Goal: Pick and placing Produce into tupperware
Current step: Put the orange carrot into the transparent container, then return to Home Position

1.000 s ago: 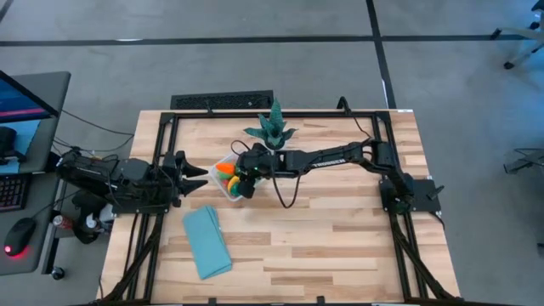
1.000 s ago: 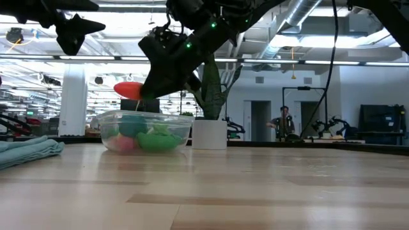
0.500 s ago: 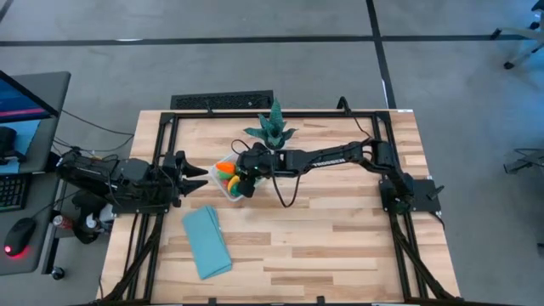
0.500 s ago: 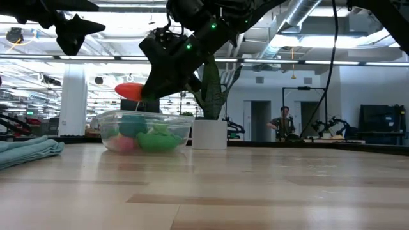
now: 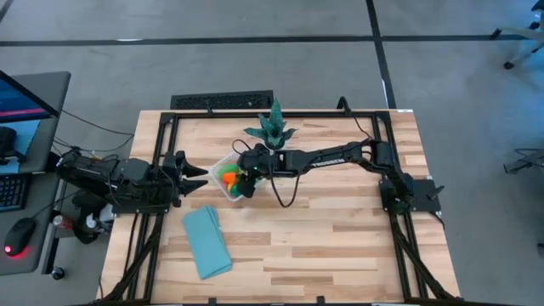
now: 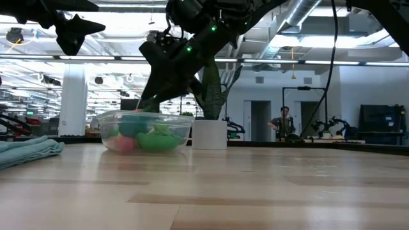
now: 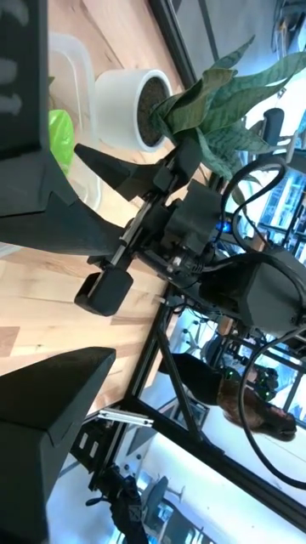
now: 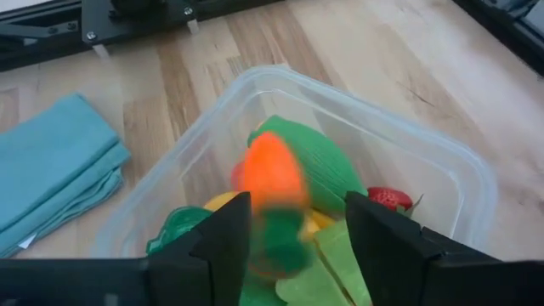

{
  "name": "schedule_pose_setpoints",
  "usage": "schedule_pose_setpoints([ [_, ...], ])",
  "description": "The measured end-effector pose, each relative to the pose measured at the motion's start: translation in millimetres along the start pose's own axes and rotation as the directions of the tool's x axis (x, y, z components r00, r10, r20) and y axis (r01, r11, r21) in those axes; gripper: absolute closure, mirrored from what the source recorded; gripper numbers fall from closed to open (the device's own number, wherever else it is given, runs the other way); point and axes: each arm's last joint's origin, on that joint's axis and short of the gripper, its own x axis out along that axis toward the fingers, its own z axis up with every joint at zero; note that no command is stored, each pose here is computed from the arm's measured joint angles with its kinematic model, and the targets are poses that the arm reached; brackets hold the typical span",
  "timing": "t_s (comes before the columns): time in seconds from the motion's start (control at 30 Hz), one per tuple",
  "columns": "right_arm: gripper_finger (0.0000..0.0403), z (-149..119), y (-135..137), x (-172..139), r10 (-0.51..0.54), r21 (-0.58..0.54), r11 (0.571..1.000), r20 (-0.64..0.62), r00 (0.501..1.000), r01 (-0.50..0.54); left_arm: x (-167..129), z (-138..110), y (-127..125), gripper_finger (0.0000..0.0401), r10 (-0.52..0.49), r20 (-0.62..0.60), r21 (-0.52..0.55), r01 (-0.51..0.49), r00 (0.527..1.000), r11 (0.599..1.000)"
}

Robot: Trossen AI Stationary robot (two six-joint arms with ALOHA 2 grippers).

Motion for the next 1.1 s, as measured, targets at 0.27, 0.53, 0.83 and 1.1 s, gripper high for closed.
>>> schedule_pose_setpoints([
  [0.27, 0.0174, -1, 1, 0, 0.000, 0.006, 1.000, -0.007, 1.000, 0.000, 0, 0, 0, 0.0223, 0.000, 0.000, -0.004, 0.000, 1.000, 1.000],
  [0.53, 0.0177, 1, 8, -10, 0.012, -0.010, 1.000, -0.018, 1.000, -0.012, 0, 0, 0, 0.0223, 0.000, 0.000, -0.003, 0.000, 1.000, 1.000],
  [0.83, 0.0178, 11, 23, -40, 0.042, -0.042, 0.998, -0.014, 0.999, -0.043, 0, 0, 0, 0.0223, 0.000, 0.000, -0.003, 0.000, 1.000, 1.000],
  [1.1, 0.0178, 29, 34, -84, 0.079, -0.060, 0.995, 0.036, 0.996, -0.077, 0, 0, 0, 0.0223, 0.013, 0.005, -0.043, -0.013, 1.000, 0.999],
])
